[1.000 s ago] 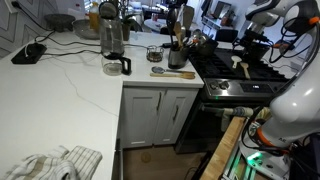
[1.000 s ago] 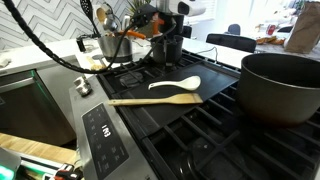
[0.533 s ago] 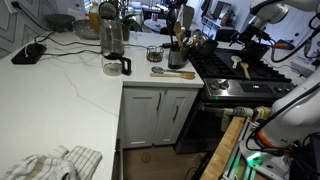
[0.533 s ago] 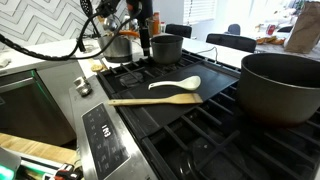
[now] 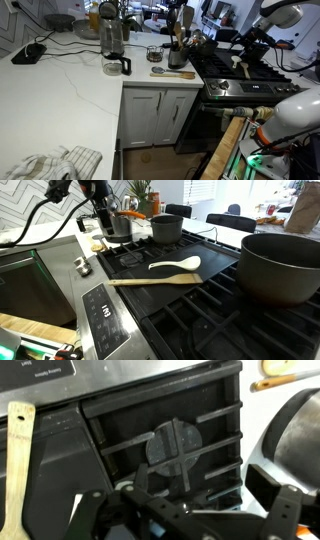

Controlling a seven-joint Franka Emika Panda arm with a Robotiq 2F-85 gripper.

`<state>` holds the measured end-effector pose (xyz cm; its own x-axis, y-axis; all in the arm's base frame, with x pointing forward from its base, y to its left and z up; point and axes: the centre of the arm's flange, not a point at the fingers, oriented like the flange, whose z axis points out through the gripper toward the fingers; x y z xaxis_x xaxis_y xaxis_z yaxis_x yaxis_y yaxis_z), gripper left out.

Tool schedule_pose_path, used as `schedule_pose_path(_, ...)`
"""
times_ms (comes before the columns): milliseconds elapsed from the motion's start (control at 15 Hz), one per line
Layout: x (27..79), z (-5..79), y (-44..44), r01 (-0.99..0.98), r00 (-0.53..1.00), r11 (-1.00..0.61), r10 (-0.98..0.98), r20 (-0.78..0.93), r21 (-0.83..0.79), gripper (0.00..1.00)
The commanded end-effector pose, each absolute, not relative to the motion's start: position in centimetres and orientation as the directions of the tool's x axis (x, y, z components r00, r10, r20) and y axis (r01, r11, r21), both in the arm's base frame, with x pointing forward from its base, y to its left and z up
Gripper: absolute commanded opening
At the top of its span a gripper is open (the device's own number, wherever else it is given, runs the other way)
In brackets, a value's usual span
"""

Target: Pick up the white serving spoon and put it on the black tray on the hob of the stove

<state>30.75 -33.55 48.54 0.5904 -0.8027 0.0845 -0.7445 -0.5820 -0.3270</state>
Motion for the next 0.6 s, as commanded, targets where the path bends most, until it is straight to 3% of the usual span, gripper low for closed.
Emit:
schedule_pose_path(0, 26.4, 47.5, -27.6, -0.639, 0.7, -0.683, -0.707, 0.099, -0.354, 1.0)
schedule_pose_path(533, 26.6, 47.4, -27.0, -0.611, 0.724, -0.711, -0.679, 0.116, -0.348, 1.0)
